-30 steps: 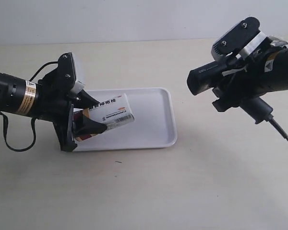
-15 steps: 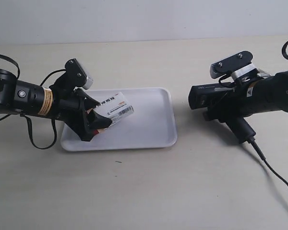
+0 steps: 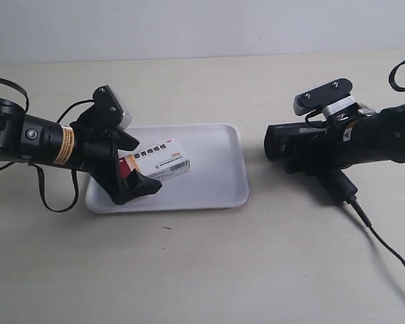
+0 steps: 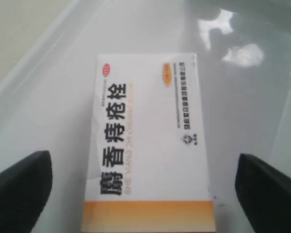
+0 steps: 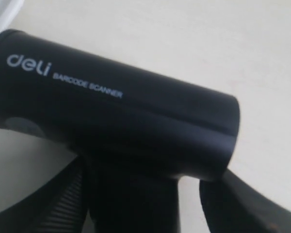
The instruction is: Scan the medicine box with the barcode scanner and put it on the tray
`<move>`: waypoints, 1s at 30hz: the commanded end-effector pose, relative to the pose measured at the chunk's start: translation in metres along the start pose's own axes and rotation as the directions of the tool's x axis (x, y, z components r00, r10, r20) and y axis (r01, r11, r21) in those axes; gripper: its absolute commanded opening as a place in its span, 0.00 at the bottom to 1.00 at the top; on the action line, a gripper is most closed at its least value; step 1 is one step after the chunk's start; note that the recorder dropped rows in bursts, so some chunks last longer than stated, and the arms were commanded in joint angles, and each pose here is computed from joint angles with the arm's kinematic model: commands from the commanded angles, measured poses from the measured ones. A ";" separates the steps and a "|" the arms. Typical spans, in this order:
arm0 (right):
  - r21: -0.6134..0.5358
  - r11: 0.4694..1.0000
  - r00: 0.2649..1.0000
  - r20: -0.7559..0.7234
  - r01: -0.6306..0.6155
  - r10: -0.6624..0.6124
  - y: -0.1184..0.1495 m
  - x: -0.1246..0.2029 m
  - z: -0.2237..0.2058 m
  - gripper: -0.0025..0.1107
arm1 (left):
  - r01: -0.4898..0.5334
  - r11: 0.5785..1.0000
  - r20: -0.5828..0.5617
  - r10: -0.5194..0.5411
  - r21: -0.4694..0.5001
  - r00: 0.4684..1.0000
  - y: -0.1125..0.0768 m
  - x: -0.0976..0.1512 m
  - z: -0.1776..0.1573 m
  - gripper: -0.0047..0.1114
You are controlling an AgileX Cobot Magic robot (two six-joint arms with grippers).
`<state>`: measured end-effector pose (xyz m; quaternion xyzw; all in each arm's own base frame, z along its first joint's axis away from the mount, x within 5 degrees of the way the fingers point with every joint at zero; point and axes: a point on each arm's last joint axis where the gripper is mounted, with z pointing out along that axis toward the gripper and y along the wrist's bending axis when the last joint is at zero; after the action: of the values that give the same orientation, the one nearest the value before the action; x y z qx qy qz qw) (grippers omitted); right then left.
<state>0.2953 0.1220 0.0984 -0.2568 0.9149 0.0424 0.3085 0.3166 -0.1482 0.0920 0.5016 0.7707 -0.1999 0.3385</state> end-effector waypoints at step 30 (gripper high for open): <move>-0.019 0.980 0.685 0.713 -0.196 0.151 -0.004 -0.036 -0.279 0.05 | 0.172 0.966 0.319 -0.105 -0.191 0.942 -0.072 -0.081 -0.189 0.05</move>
<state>0.1922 0.0779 0.3358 -0.1362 0.7719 0.1276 0.6077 0.2312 -0.1155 0.2801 0.3799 0.7565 -0.2181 0.4856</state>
